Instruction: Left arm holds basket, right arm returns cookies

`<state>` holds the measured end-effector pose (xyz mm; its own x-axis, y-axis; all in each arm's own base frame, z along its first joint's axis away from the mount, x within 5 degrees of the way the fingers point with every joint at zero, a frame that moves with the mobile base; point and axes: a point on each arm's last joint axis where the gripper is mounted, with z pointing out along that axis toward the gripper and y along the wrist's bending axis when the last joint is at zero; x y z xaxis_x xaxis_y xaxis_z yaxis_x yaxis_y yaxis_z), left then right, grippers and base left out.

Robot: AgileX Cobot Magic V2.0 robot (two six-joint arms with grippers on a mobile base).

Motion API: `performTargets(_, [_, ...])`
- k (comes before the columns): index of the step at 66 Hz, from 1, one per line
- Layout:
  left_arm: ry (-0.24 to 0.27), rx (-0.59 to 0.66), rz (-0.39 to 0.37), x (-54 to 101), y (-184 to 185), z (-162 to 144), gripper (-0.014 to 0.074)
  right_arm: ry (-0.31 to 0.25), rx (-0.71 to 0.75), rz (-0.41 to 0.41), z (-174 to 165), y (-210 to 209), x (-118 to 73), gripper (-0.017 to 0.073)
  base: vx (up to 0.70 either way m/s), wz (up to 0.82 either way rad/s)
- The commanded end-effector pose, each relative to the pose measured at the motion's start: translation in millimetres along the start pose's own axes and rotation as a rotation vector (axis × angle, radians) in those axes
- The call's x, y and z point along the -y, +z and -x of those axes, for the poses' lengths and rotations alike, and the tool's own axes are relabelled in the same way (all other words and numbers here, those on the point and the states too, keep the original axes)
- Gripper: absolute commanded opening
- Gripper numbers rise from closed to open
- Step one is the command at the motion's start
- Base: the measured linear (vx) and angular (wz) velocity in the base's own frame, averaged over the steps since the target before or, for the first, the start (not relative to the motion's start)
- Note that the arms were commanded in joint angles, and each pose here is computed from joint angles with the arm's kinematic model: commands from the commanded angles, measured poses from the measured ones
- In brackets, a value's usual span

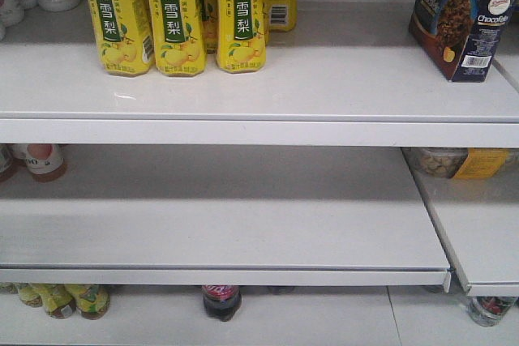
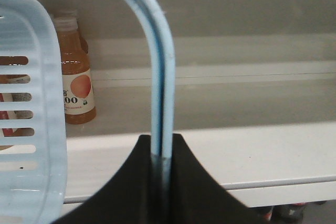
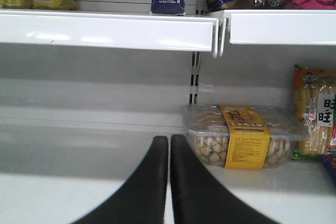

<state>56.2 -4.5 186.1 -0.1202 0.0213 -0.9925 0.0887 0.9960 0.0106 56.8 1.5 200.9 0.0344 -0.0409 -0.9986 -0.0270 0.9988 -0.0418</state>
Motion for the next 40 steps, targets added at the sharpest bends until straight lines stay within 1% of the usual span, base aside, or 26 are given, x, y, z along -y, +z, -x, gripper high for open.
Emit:
performTargets(1, [0.026, 0.139, -0.005, 0.4, -3.9, 17.9, -0.0006, -0.007, 0.096, 0.003, 7.5, -1.3, -0.4, -0.0008, 0.00, 0.00])
performTargets(40, [0.026, 0.139, -0.005, 0.4, -3.9, 17.9, -0.0006, -0.007, 0.094, 0.003, 7.6, -1.2, -0.4, -0.0008, 0.00, 0.00])
